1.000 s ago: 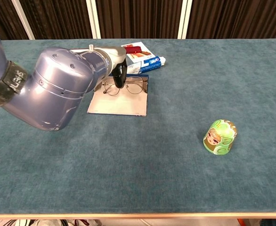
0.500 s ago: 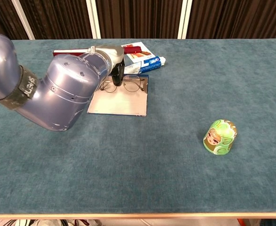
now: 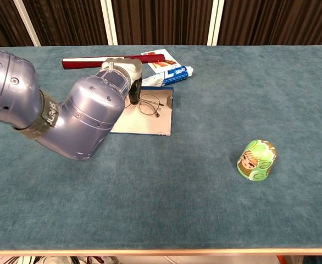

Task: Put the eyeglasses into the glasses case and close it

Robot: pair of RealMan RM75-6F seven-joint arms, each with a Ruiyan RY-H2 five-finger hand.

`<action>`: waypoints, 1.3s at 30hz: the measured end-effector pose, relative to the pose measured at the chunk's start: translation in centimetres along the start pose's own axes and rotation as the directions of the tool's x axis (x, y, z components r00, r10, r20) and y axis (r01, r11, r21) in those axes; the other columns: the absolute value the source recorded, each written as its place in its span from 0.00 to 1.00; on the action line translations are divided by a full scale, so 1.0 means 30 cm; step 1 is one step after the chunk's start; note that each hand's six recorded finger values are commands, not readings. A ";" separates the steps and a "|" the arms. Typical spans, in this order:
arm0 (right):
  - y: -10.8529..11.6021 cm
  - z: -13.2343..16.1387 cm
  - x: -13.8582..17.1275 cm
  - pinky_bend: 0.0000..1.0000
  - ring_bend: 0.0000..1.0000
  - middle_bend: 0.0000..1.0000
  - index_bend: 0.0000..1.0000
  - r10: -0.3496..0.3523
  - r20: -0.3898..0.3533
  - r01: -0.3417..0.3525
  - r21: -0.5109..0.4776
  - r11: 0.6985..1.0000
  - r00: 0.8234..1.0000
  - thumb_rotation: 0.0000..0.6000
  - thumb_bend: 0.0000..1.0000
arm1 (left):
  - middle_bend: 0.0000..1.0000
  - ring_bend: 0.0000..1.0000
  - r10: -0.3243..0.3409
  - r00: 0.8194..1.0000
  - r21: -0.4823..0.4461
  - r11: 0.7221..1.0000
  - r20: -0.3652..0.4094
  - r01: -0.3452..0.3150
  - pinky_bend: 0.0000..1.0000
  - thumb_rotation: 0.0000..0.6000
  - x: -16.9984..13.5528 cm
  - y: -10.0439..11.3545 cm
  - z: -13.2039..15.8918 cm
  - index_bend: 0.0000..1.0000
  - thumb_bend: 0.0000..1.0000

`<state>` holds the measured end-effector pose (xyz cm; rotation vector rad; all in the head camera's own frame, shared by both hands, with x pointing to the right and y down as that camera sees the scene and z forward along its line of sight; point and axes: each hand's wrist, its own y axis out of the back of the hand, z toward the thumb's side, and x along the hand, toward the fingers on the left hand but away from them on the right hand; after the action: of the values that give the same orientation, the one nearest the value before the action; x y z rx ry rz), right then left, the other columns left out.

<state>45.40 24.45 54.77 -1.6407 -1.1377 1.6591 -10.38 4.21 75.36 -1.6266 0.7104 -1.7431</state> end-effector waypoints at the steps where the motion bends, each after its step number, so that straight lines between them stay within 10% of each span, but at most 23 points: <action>1: 0.000 0.000 0.000 0.17 0.00 0.00 0.00 0.001 0.000 -0.001 0.000 1.000 1.000 1.00 0.02 | 0.00 0.00 0.002 1.000 -0.004 1.000 -0.003 -0.002 0.00 1.00 0.001 0.001 0.000 0.59 0.42; 21: -0.002 -0.001 0.000 0.17 0.00 0.00 0.00 0.006 0.001 -0.006 0.001 1.000 1.000 1.00 0.03 | 0.00 0.00 -0.076 0.996 -0.124 0.990 -0.035 0.071 0.00 1.00 -0.021 -0.018 0.040 0.57 0.42; 39: -0.004 -0.003 0.001 0.17 0.00 0.00 0.00 0.014 0.010 -0.014 -0.011 1.000 1.000 1.00 0.03 | 0.00 0.00 -0.013 0.999 -0.080 0.997 -0.048 0.009 0.00 1.00 -0.014 -0.002 0.040 0.55 0.42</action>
<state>45.45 24.55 54.86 -1.6525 -1.1447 1.6748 -9.17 4.62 75.22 -1.6486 0.8048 -1.7884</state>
